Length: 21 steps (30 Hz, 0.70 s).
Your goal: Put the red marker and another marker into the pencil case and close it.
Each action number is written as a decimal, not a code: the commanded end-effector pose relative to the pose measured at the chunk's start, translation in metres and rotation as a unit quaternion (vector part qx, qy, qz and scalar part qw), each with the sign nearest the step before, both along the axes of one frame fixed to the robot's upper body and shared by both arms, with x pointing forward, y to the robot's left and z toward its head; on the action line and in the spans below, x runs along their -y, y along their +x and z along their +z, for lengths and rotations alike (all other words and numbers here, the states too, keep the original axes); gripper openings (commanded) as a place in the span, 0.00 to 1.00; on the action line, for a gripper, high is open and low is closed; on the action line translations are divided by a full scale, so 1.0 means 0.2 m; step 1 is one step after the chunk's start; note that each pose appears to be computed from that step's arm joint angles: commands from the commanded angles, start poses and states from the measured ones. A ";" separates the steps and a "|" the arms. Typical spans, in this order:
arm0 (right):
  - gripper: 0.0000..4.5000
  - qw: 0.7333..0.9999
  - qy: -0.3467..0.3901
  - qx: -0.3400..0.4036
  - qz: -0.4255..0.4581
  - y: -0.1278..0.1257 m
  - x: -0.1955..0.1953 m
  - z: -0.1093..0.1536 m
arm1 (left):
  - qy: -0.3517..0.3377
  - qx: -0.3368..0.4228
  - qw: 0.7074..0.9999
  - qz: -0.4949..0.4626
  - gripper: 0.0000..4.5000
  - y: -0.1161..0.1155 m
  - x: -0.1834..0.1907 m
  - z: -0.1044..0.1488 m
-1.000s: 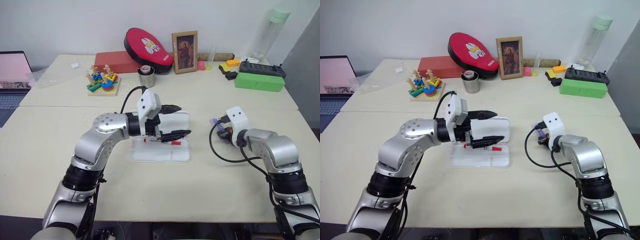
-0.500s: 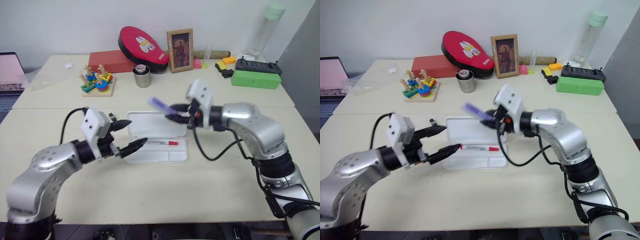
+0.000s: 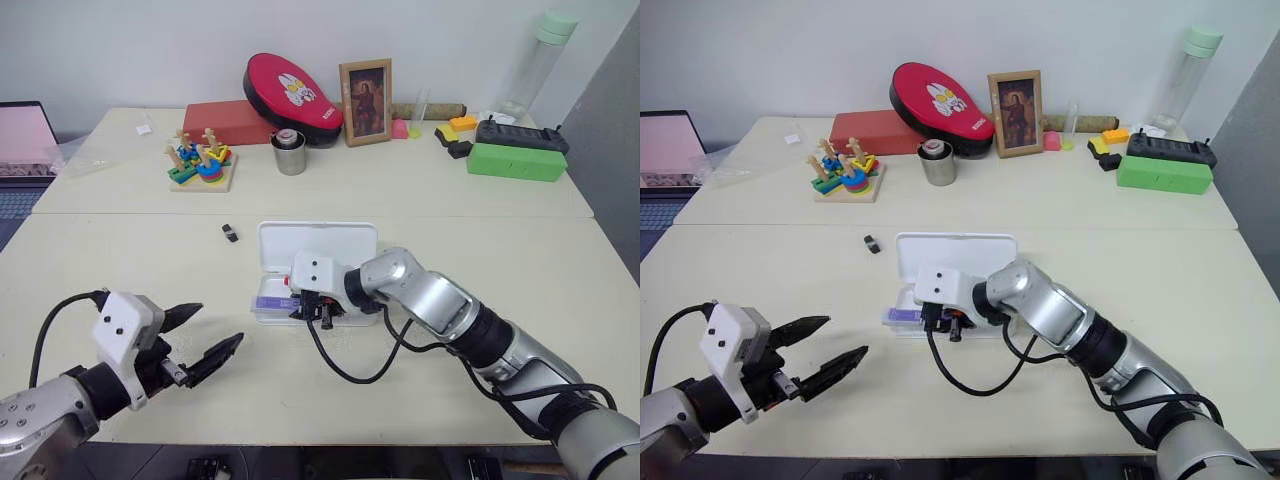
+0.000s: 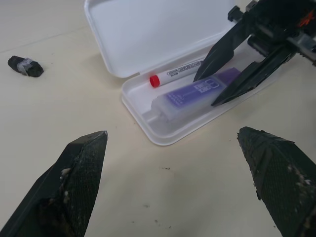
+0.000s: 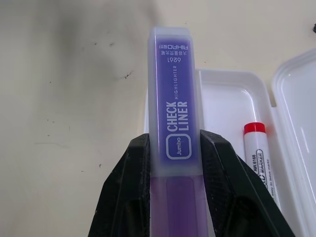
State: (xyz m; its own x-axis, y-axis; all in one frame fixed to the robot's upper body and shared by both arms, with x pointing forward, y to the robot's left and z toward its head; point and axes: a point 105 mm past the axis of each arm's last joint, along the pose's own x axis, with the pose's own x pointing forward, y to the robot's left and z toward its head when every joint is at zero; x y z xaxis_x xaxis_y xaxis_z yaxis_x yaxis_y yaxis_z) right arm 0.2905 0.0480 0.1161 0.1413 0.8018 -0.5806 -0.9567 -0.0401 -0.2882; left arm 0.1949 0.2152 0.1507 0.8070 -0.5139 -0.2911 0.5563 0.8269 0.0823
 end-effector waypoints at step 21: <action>0.58 1.000 0.006 0.018 0.001 0.05 0.02 0.05 | -0.002 0.028 1.000 -0.014 1.00 0.03 0.08 0.07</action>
State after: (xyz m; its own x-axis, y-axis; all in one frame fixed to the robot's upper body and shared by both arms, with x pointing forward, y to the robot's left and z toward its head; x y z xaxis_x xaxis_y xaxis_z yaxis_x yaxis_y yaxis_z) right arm 0.3032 0.0403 0.1145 0.1631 0.7866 -0.5955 -0.9534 -0.0297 -0.3003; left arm 0.1996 0.2035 0.1602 0.8118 -0.5250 -0.2556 0.5614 0.8222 0.0940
